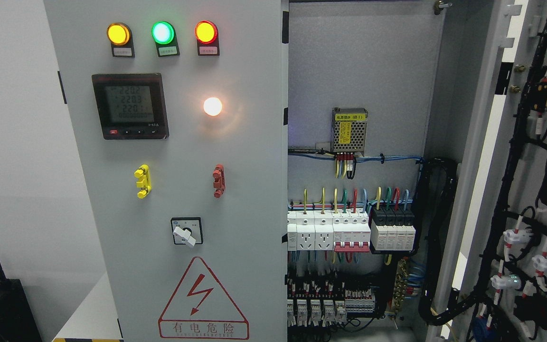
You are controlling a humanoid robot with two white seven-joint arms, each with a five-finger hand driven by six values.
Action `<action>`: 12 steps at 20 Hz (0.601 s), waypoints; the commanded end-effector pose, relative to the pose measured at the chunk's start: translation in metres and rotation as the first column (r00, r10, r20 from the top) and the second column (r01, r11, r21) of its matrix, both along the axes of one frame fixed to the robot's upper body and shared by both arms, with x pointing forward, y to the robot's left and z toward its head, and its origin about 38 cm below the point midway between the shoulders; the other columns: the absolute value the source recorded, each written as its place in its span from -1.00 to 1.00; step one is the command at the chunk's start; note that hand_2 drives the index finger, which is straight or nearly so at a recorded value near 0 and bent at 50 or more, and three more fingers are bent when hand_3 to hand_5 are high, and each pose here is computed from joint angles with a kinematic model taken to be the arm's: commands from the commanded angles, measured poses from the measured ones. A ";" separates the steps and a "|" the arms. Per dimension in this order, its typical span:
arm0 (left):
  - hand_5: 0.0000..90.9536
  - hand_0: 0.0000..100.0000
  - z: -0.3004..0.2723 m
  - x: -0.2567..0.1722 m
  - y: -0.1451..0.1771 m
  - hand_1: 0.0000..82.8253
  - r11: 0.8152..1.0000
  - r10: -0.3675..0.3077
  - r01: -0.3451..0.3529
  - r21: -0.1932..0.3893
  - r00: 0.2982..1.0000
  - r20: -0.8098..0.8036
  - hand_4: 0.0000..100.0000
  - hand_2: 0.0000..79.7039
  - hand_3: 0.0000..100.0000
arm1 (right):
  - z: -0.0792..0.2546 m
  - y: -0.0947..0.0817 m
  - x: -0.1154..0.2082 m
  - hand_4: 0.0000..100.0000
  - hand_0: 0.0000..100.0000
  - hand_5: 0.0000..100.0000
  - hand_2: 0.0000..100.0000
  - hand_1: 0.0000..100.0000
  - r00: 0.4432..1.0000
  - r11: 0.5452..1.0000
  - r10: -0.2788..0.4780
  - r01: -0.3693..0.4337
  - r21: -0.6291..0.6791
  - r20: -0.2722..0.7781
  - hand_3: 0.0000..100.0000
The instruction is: Open door with both hands
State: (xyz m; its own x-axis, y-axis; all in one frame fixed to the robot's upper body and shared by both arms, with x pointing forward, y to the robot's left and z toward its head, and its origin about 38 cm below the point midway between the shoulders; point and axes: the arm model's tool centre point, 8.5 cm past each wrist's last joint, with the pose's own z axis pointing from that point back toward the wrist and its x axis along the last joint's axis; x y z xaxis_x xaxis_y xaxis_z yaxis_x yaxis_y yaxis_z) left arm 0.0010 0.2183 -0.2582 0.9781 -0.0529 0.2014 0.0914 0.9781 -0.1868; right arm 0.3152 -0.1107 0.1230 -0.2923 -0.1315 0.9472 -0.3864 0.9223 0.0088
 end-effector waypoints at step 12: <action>-1.00 -1.00 0.000 0.009 0.000 -1.00 1.000 -0.001 0.001 -0.001 1.000 0.017 -0.94 -1.00 -1.00 | 0.026 0.003 0.065 -1.00 -1.00 -1.00 -1.00 -1.00 0.999 1.000 0.004 -0.005 -0.029 -0.033 -1.00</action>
State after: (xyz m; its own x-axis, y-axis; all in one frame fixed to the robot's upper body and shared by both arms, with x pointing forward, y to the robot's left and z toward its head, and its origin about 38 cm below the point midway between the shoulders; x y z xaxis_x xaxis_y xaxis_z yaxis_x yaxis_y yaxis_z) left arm 0.0010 0.2182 -0.2582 0.9779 -0.0529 0.2021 0.0915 0.9781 -0.1869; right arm 0.3581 -0.1044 0.1449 -0.2910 -0.1064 0.9508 -0.3780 0.9257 -0.0121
